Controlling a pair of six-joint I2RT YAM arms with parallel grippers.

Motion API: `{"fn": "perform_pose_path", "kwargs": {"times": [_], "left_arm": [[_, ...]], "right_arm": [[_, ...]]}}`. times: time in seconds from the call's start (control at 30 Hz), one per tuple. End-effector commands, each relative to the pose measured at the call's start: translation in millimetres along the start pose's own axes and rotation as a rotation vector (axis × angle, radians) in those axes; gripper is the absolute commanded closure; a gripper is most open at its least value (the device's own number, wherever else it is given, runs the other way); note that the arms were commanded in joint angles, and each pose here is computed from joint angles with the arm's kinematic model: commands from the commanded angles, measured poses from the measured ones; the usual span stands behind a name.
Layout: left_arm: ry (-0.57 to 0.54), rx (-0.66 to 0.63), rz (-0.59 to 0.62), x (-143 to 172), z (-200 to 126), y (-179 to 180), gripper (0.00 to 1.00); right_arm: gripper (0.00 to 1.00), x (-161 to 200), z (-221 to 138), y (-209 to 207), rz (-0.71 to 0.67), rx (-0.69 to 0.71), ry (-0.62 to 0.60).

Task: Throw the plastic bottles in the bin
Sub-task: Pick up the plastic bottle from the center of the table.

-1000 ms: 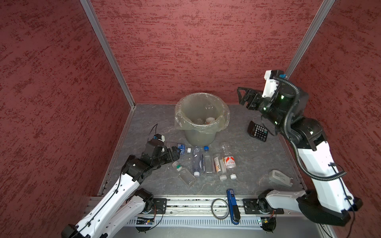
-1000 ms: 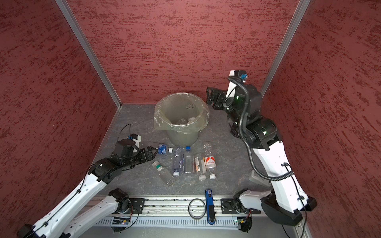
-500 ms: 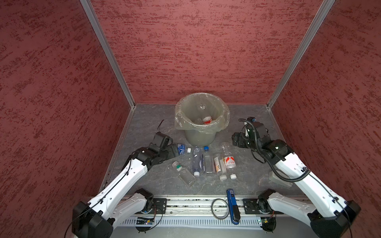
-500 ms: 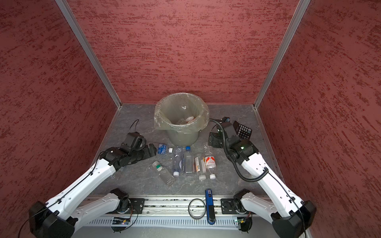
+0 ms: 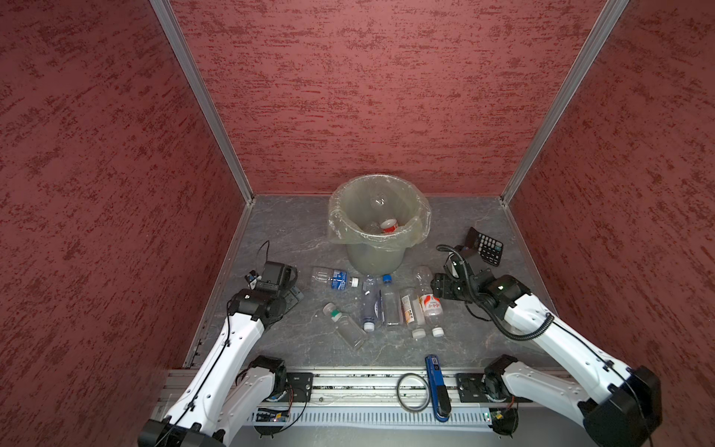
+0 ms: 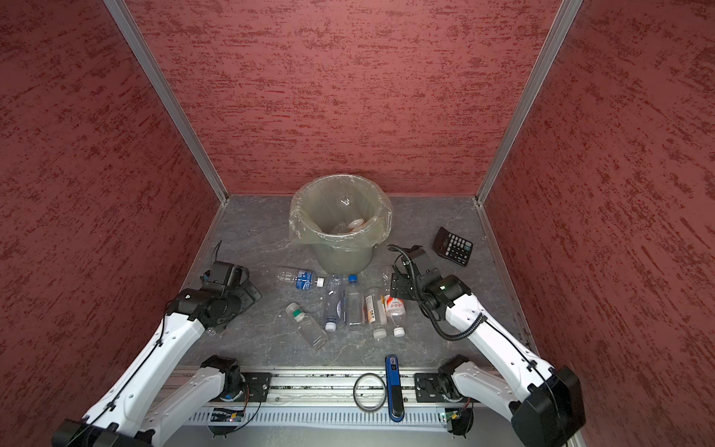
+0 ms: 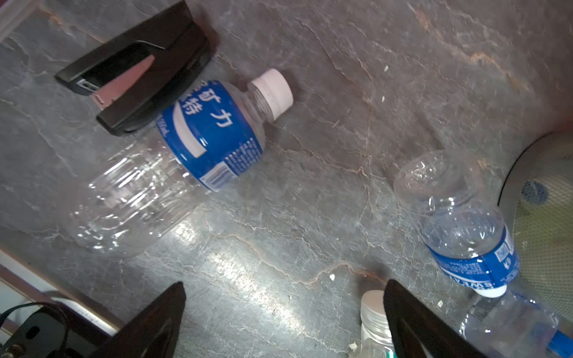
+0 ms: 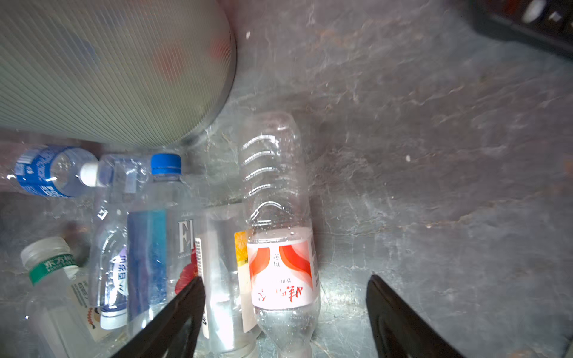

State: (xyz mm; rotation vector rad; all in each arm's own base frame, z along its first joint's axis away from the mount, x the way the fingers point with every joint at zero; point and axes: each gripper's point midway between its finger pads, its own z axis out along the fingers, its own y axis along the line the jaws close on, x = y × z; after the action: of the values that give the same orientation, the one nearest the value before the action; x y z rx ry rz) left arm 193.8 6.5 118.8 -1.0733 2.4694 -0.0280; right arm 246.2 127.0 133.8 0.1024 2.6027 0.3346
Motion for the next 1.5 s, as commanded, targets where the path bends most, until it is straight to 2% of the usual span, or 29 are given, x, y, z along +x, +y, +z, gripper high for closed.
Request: {"fn": "perform_pose_path", "kwargs": {"times": [0.0,0.13,0.23,0.4,0.6,0.7,0.83,0.97,1.13,1.33,1.47], "left_arm": [[-0.018,-0.036,-0.032,-6.4,2.4,10.3,0.0],[-0.014,-0.039,-0.071,-9.3,9.9,12.6,0.01],[0.012,0.018,-0.062,-6.5,16.2,1.9,0.0],[0.073,0.165,0.028,3.5,22.1,-26.4,0.0],[0.097,0.21,0.063,11.0,19.3,-31.7,0.01],[0.105,0.24,0.07,15.3,15.7,-35.7,0.01],[0.112,0.263,0.079,19.7,12.5,-39.4,0.01],[0.13,0.273,0.103,26.1,11.8,-43.7,0.01],[0.159,0.279,0.14,34.3,11.6,-51.4,0.01],[0.15,0.292,0.174,35.7,3.9,-58.6,0.01],[0.156,0.276,0.187,35.4,2.0,-58.6,0.01]], "right_arm": [[0.19,-0.4,11.7,13.0,0.015,-0.066,0.0],[0.2,5.2,29.6,11.5,0.008,-0.057,0.022],[0.2,9.0,42.0,9.4,0.001,-0.043,0.04],[0.2,9.7,63.2,14.4,-0.024,-0.048,0.07],[0.21,6.9,82.3,10.7,-0.054,0.006,0.098],[0.25,7.8,90.3,0.6,-0.063,0.066,0.107],[0.36,5.0,90.0,-4.1,-0.06,0.093,0.095],[0.43,0.2,79.7,-7.0,-0.06,0.108,0.067],[0.46,-14.3,49.8,-18.2,-0.025,0.156,-0.031],[0.52,-38.5,-5.1,-25.2,0.023,0.168,-0.194],[0.51,-52.7,-54.5,-22.1,0.056,0.087,-0.349]]}}
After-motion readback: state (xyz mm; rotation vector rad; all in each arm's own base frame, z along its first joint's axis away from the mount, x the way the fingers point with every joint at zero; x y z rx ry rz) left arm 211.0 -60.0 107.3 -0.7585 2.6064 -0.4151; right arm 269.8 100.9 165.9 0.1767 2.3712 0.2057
